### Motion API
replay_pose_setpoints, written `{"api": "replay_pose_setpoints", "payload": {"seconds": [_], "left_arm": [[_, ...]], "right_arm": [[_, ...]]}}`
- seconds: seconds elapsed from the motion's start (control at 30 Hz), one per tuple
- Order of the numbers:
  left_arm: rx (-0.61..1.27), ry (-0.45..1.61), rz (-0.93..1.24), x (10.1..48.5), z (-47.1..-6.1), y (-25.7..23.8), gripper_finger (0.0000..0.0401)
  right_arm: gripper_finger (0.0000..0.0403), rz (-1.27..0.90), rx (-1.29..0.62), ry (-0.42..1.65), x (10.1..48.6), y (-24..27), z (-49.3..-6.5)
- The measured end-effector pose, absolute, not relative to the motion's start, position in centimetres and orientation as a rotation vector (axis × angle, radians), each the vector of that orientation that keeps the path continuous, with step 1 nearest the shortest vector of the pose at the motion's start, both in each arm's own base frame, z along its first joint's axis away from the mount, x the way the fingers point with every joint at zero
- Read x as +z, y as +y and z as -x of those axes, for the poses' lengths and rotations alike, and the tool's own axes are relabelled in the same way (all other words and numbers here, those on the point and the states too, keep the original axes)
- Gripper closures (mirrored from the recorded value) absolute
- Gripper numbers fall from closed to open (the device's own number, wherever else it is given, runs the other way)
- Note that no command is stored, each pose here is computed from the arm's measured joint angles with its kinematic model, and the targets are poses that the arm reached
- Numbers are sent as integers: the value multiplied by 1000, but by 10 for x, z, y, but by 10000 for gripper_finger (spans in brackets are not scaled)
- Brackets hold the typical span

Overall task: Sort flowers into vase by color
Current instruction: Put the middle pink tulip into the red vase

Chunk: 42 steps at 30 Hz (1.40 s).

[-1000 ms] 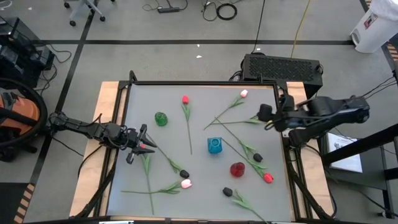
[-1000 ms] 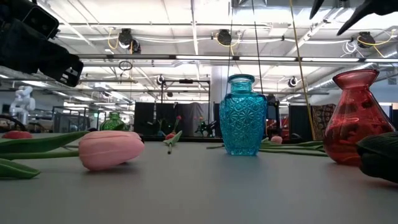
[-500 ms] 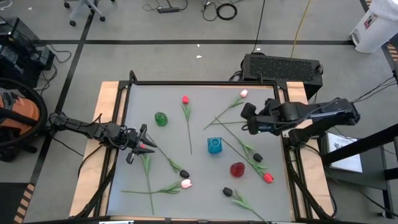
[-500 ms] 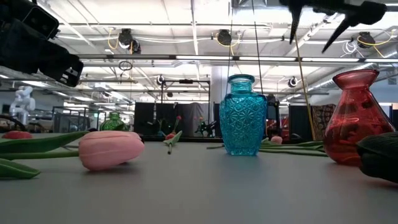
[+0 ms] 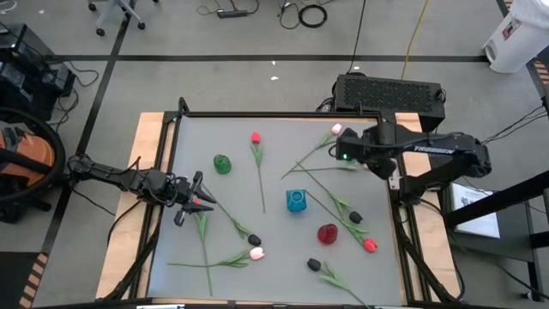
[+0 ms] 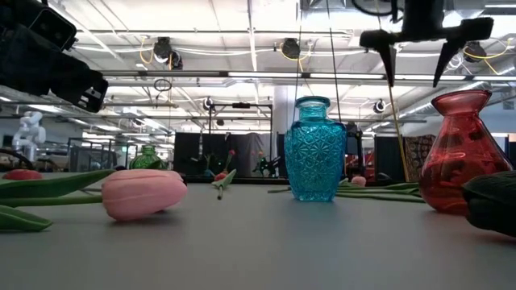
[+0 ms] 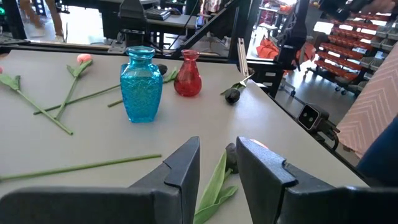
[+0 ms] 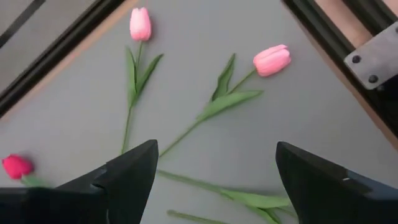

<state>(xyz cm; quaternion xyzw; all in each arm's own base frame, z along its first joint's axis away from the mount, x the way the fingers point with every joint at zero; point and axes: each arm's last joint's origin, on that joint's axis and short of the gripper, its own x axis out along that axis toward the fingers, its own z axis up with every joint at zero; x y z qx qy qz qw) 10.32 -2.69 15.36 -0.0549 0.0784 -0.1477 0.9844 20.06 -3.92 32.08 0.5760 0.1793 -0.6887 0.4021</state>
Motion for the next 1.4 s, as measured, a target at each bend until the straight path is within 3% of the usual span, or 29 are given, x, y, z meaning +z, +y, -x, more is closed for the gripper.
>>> {"api": "replay_pose_setpoints", "payload": {"seconds": [0.3, 0.5, 0.83, 1.17, 1.4], "left_arm": [[-297, 157, 111, 154, -103, -27, 289], [-297, 158, 110, 154, -103, -27, 289], [-297, 158, 110, 154, -103, -27, 289], [-297, 157, 111, 154, -103, -27, 289], [-297, 158, 111, 154, -103, -27, 289]], "right_arm": [[85, -1545, -1687, 598, 298, -89, -191], [85, -1644, -1606, 584, 271, -115, -188], [85, -1759, -1680, 687, 229, -119, -171], [85, -1912, -1680, 439, 198, -122, -175], [85, -1916, -1731, 452, 181, -117, -168]]}}
